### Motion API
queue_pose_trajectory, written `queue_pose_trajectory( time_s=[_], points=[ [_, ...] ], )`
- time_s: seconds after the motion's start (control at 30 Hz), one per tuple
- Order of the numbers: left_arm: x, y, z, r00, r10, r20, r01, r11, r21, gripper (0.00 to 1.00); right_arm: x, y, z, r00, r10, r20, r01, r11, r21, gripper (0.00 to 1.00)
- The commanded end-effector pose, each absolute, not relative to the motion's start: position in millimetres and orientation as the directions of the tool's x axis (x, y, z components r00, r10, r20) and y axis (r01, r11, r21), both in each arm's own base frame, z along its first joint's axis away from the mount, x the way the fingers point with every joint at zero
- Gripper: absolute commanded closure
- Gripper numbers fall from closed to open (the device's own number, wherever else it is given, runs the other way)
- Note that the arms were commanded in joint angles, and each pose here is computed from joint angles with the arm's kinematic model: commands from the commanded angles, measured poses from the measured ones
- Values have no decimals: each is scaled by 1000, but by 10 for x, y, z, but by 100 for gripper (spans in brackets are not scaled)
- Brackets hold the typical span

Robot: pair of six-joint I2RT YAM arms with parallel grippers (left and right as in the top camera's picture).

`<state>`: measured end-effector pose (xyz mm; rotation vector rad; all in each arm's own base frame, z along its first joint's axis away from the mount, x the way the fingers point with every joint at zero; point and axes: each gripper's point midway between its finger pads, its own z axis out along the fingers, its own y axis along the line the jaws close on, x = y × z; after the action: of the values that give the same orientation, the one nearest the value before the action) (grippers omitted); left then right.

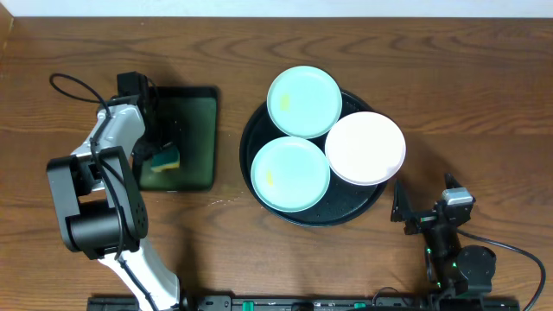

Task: Clean dirty plates on tray and stack at the side

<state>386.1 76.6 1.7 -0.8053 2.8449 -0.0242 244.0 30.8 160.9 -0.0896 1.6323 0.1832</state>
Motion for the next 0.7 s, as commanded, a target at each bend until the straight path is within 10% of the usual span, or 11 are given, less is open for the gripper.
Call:
queue_pose_trajectory(
  time_s=[0.0,0.27,0.53,0.63,0.67],
  points=[
    [3777,756,-9,-838,-526,-144,-524,850,-59,14,2442,284,1599,-69,42,-997,-159,986,53,1],
    [3705,742,288,-835,-525,-165,-522,850,-66,21,2442,284,1599,-69,42,-997,-159,986,53,1],
    [3700,741,407,-831,-525,-184,-521,851,-73,92,2441,284,1599,-69,42,-997,-160,986,53,1],
    [3700,741,407,-831,-525,-185,-521,851,-73,92,2441,284,1599,-69,42,-997,-160,986,53,1],
    [3699,742,407,-831,-525,-184,-521,851,-73,67,2442,284,1598,-69,42,-997,-159,986,53,1]
  ],
)
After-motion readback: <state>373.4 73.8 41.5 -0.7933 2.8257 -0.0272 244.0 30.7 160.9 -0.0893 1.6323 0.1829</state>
